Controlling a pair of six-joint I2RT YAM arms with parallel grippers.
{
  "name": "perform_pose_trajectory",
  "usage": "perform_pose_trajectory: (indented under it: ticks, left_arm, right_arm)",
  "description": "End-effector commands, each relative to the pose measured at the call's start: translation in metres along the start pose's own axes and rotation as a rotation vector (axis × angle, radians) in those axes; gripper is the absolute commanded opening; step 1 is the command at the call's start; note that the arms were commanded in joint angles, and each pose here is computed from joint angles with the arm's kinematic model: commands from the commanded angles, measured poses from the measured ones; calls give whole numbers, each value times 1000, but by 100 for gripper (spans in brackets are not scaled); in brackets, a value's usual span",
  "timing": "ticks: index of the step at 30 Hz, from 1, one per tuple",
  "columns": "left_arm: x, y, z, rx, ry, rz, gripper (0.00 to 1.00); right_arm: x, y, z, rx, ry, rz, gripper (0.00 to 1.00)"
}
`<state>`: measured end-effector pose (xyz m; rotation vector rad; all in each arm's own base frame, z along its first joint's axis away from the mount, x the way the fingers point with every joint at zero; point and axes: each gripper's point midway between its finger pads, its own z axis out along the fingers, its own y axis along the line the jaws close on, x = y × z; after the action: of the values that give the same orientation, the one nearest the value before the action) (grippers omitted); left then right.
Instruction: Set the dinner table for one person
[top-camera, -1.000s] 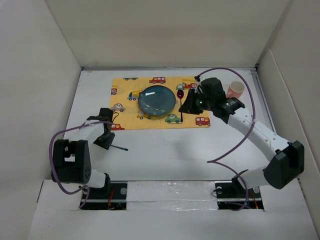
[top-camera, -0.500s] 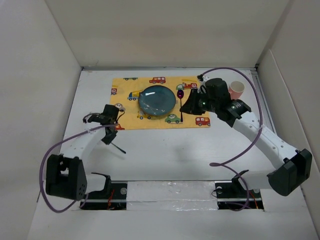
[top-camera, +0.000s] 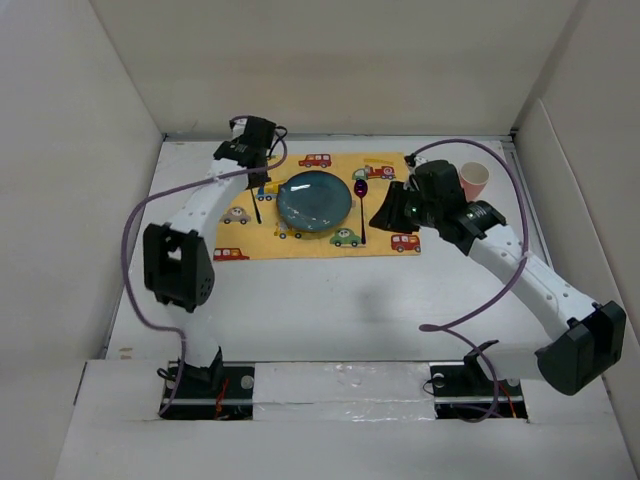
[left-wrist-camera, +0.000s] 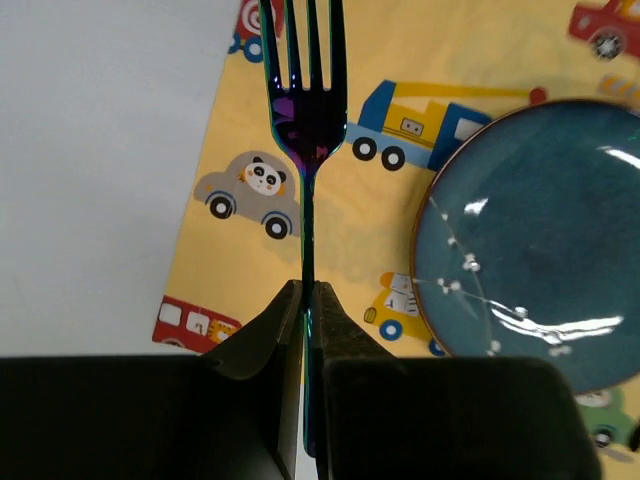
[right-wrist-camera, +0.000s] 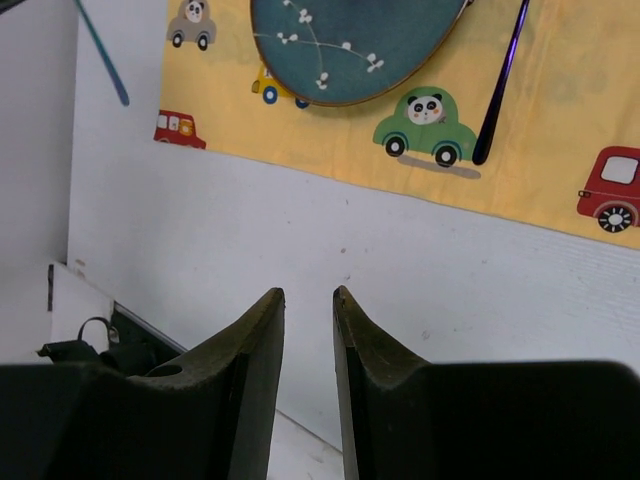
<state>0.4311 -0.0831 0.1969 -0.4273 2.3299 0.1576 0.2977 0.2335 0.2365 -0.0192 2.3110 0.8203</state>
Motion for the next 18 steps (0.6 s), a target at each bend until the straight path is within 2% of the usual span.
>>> perform_pose_trajectory:
  ticks: [1,5,10,18]
  left_arm:
    - [6,-5,26,-22,63,260,0]
    - [15,-17,56,-4,78,344,0]
    - [9,-27,77,53,62,335,0]
    - [47,-26,105,73,161,344,0]
  right_arm:
    - [-9,-4,-8,45,-30,1,32]
    - [-1,-16,-12,93,-23,9,33]
    - [10,-27,-15,132,-11,39,33]
    - [10,-46,-17,206,-28,60,34]
